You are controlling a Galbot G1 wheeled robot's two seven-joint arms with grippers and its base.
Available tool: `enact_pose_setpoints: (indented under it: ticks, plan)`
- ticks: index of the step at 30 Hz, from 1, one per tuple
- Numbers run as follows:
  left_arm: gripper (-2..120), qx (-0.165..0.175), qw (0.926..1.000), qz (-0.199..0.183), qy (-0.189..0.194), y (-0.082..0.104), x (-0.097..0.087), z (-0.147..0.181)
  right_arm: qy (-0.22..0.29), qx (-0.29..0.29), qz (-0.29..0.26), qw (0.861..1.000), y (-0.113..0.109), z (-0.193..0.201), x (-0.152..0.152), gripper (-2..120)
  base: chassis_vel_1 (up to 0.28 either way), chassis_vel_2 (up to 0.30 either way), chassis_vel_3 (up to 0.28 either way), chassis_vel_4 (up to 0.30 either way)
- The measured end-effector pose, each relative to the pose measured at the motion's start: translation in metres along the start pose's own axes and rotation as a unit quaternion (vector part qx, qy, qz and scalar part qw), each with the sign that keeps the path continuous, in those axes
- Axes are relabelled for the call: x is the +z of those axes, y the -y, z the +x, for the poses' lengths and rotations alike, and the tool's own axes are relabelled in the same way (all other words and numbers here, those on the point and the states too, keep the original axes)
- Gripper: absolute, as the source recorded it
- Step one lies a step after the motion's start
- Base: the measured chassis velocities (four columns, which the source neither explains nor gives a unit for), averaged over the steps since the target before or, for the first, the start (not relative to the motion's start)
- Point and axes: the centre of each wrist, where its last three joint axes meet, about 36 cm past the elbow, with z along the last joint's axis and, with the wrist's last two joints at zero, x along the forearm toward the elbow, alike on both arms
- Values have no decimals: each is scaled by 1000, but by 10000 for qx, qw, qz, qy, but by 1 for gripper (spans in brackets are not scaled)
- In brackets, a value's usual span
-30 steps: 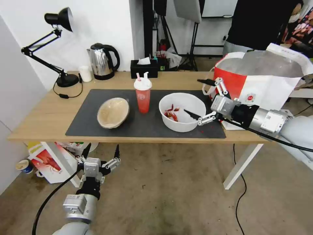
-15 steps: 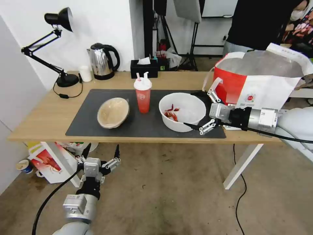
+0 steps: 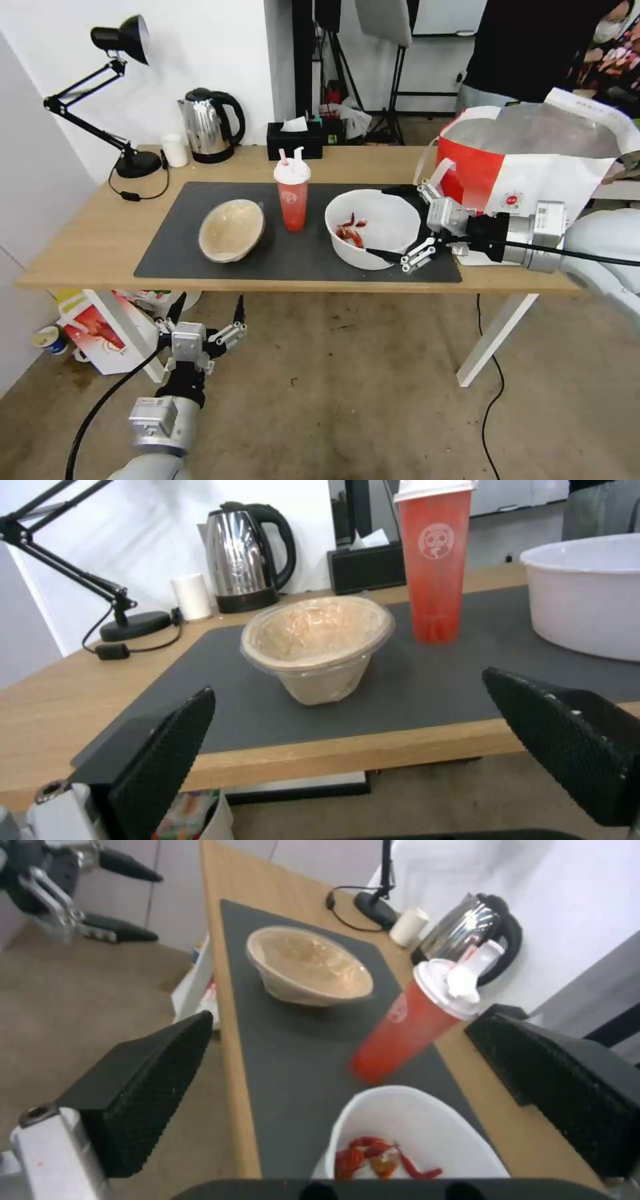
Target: Pick up the trash from the table and place it into the takeout bag.
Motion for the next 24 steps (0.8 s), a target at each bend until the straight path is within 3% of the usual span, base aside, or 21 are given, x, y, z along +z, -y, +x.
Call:
enact_pose_setpoints:
  ticks: [11,24]
  plan:
    - [100,0,10000,0,-1,0,0,0,-302,-99,-528,9981,-1,-6,10,100,0,0,0,0]
    - [100,0,10000,0,-1,0,0,0,-653,-249,-253,9972,13,-5,17,100,0,0,0,0]
